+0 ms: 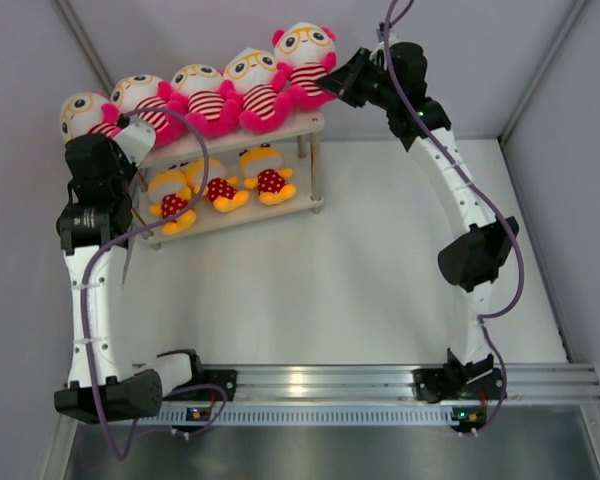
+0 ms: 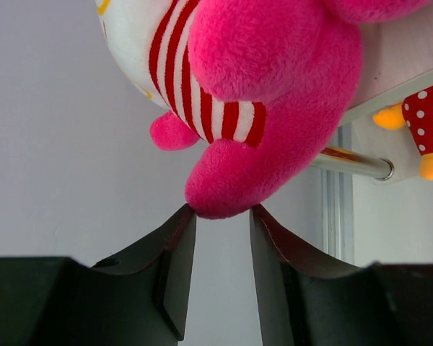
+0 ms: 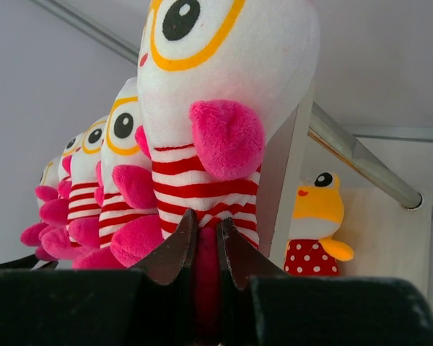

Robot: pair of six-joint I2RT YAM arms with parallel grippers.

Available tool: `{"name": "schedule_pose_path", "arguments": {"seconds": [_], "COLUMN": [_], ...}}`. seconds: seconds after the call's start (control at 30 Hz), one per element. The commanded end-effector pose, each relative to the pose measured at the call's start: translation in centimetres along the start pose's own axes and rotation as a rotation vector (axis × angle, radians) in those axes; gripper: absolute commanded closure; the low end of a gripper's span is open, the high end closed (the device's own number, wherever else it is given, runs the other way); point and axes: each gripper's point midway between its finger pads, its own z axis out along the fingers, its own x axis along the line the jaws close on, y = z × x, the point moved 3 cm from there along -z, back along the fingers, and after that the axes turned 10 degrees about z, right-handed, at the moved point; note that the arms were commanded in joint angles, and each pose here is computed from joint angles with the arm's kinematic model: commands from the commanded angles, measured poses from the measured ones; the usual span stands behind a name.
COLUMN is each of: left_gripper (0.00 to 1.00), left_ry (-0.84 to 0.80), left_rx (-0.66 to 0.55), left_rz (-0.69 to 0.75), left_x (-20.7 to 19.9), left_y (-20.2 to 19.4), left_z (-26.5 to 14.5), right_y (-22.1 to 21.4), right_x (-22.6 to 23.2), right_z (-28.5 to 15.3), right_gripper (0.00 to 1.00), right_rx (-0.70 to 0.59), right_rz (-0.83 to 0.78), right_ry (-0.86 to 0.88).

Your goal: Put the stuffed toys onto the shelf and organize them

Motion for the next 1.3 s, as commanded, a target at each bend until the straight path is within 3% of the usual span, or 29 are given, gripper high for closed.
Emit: {"name": "schedule_pose_path", "arguments": {"seconds": [0.0, 0.53, 0.8, 0.97, 1.1, 1.27], "left_gripper": [0.58, 0.54, 0.50, 0.50, 0.50, 0.50], "left_ry": [0.128, 0.139, 0.154, 0.151, 0.148, 0.142], "left_rx": [-0.031, -0.077, -0.090, -0.099, -0.099, -0.111], "left_rz": [-0.034, -0.033, -0.028, -0.028, -0.027, -0.032], "left_x": [2.5, 2.1, 2.5, 2.4, 2.2, 2.1], "left_y": [0.4, 0.2, 0.1, 0.1, 0.0, 0.2], "left_z": [-0.2, -0.7, -1.6, -1.8, -1.8, -1.8], "right_y": [-0.3, -0.5, -0.9, -0.7, -0.2, 0.5], "right_x": [2.9, 2.6, 1.8, 1.8, 1.7, 1.6], "right_z": [0.0, 0.2, 0.6, 0.3, 0.2, 0.0], "right_gripper": [1.00, 1.00, 0.82, 0.60, 0.49, 0.45], "right_rx": [-0.012, -0.016, -0.005, -0.007, -0.017, -0.027], "right_rz": [-0.022, 0.004, 0.016, 0.010, 0.011, 0.016], "right_ry": [0.098, 0.095, 0.078, 0.076, 0.077, 0.084]}}
